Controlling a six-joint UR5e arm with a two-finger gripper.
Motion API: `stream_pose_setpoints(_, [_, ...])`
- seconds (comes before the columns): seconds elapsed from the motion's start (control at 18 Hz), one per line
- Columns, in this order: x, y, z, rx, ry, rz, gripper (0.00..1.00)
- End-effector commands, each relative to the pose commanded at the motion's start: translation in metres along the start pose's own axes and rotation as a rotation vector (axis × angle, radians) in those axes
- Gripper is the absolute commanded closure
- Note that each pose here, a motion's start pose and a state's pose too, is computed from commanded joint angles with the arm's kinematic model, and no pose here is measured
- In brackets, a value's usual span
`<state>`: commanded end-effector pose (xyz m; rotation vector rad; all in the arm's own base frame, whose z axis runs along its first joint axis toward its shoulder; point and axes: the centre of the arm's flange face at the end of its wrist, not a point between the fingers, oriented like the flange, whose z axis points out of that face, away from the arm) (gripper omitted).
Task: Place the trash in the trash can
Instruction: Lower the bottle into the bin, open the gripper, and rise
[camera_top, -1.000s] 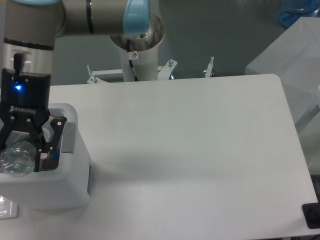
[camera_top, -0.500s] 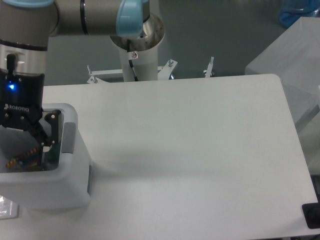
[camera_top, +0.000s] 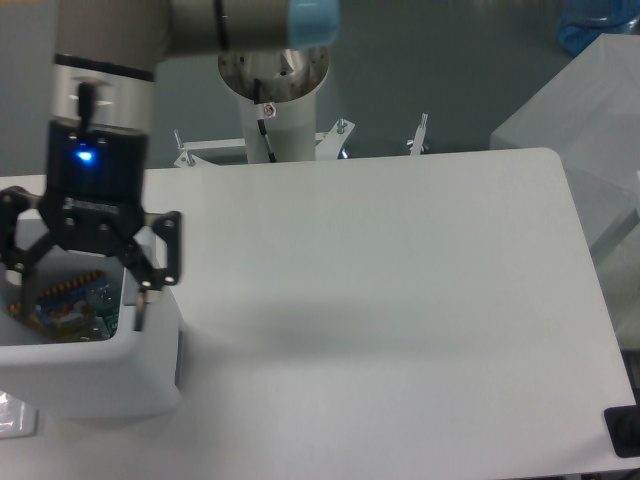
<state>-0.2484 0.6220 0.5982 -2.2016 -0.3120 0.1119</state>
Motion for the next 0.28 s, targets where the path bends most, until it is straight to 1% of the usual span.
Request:
stream_pose_setpoints(0.06, [-0.003,0.000,0.000,-0.001,-0.003,0.021,0.00])
stream_pose_setpoints(0.17, [-0.029,0.000,-0.007,0.005,-0.036,0.029,0.00])
stream_pose_setpoints(0.28, [-0.036,0.002,-0.010,0.003,-0.046,0.047,0.00])
